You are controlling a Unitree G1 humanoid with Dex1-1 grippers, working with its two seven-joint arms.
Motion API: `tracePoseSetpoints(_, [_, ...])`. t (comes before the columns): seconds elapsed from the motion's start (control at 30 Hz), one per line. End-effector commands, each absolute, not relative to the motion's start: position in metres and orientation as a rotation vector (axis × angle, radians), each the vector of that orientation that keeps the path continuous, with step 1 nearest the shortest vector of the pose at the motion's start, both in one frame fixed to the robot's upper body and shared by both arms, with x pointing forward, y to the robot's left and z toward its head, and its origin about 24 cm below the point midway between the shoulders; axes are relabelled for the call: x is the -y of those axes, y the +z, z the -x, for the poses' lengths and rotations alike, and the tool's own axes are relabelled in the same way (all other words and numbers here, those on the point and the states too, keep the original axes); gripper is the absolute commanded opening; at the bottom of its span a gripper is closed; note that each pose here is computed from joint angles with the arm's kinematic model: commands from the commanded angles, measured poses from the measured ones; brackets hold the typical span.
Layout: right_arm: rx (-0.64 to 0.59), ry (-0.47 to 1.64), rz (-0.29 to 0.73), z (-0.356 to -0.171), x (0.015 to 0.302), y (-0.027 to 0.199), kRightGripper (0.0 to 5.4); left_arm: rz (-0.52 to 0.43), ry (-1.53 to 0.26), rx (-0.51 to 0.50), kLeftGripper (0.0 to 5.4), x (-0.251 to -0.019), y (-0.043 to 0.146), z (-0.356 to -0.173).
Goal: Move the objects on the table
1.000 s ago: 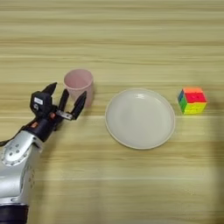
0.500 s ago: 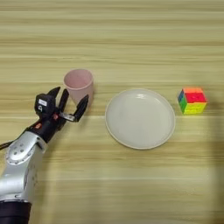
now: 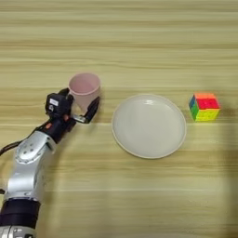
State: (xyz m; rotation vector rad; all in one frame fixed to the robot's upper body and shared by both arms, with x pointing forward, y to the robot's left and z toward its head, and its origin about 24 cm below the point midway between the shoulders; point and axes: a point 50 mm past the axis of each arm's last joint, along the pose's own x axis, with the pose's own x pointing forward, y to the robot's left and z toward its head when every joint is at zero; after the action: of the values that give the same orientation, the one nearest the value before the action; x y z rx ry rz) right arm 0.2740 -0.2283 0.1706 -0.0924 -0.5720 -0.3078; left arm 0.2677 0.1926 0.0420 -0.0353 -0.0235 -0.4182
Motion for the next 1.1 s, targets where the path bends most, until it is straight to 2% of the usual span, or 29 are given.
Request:
tracePoseSetpoints(0.03, [0.585,-0.316,0.075,-0.272,0.228,0.173,5.40,0.028,-0.440,0.026,5.38,-0.188,0.041,-0.273])
tracePoseSetpoints(0.73, [0.592,-0.321,0.076,-0.271,0.228,0.173,5.40,0.061,-0.444,-0.016,5.38,-0.181,0.026,-0.286])
tracePoseSetpoints(1.1, [0.569,-0.311,0.080,-0.272,0.227,0.168,5.40,0.059,-0.426,0.001,5.38,-0.178,0.026,-0.292])
